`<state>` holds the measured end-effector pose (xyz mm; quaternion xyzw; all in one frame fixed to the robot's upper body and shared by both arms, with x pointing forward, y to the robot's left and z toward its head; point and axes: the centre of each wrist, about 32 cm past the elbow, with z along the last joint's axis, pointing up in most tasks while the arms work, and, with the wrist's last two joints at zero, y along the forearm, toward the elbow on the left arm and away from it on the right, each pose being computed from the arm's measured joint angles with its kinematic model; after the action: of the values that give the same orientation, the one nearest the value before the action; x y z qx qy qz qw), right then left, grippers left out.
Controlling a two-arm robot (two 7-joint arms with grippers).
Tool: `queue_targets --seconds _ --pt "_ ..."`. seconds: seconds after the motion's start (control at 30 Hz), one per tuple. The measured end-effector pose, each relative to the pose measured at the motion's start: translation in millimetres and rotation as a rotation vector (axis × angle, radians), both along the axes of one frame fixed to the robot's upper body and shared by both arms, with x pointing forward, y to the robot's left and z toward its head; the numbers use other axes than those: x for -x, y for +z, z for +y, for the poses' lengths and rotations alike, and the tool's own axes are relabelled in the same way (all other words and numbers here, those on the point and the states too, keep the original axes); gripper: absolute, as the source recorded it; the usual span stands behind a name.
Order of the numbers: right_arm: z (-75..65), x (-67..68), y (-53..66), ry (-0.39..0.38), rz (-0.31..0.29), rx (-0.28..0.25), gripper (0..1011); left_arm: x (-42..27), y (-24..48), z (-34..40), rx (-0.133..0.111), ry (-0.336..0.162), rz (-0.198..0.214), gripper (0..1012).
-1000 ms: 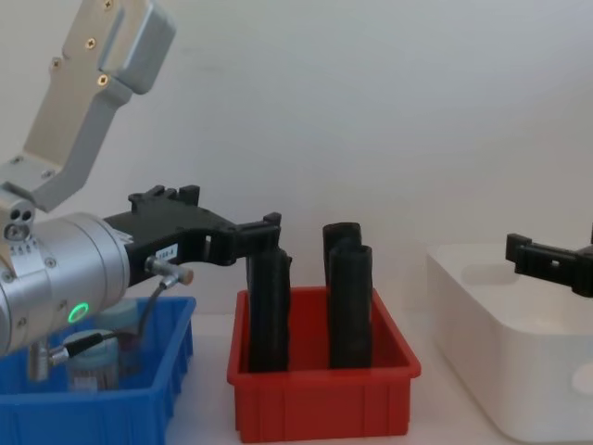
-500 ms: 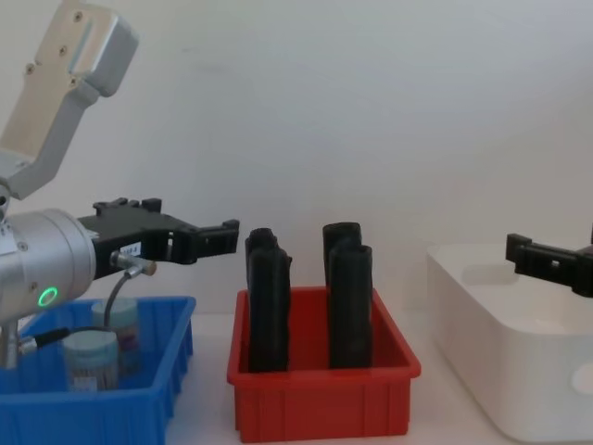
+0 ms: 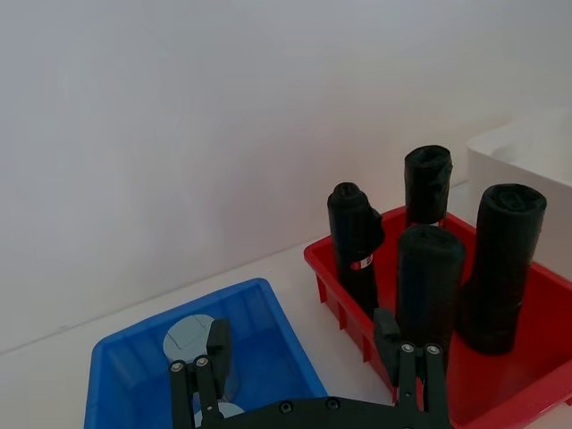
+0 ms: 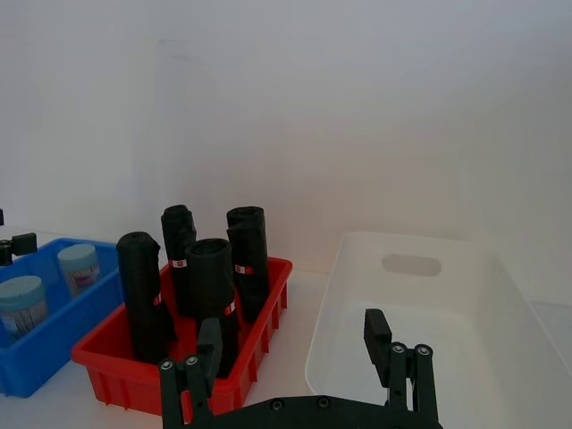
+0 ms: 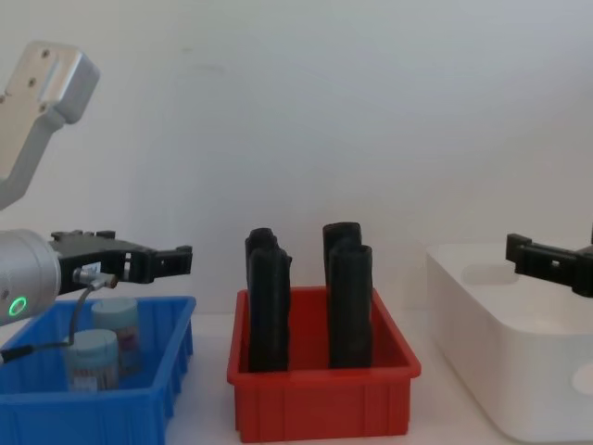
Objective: Pick the cotton swabs from the blue box and place them into the white box.
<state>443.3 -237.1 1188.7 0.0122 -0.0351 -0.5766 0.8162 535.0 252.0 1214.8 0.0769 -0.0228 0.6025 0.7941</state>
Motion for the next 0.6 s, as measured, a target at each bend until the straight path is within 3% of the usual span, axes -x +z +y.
queue_targets --seconds 0.6 --pt "0.0 0.0 0.0 0.000 0.000 0.000 1001 -18.1 -18.0 20.9 -0.014 0.111 0.118 1004"
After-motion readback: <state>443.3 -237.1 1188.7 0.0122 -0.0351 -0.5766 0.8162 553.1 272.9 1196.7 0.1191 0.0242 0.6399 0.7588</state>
